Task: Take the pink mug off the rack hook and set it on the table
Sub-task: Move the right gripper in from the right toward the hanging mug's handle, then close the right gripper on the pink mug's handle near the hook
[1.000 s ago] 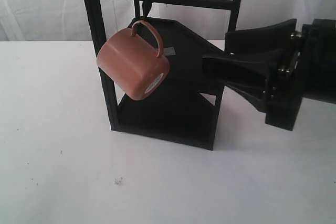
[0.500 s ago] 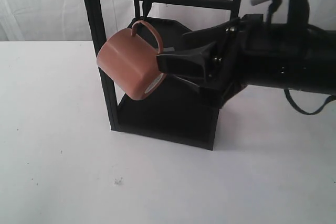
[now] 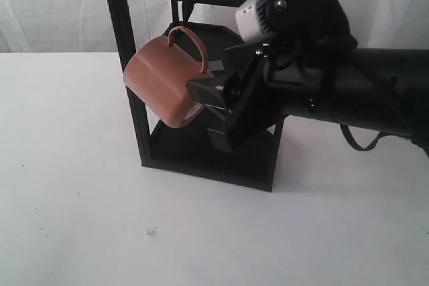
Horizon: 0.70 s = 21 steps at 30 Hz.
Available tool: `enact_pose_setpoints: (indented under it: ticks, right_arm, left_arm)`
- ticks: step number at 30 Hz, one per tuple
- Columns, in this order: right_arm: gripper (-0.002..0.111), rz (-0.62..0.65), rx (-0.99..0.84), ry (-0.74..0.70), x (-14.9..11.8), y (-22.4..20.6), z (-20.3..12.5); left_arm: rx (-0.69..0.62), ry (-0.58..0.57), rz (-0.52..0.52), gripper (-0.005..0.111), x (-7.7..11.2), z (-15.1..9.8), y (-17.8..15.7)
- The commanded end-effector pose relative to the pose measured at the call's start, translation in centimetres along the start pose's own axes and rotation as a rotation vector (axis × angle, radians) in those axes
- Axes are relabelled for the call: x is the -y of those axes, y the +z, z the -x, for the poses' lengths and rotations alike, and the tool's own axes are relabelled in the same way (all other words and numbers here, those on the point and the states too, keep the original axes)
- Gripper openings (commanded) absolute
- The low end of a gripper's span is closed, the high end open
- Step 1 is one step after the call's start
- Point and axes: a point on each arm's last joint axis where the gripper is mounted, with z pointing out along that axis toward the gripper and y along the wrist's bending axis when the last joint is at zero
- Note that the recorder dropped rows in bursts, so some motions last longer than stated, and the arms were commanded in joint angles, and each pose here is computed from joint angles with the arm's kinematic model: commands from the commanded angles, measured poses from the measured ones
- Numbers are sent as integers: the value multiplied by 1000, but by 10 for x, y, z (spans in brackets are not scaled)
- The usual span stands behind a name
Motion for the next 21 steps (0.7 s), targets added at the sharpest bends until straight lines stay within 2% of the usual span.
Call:
enact_pose_setpoints:
  ticks: [1,12,21]
  right_arm:
    - [60,-77,-11,27,3,7,7]
    - [60,-128,-64,28,5,32,8]
    - [60,-159,-39,19,10,34,20]
  left_arm:
    - [2,2,-3,0,0,-1,0]
    - [2,2,-3,0,0,-1,0]
    - [2,2,-3,0,0,-1,0]
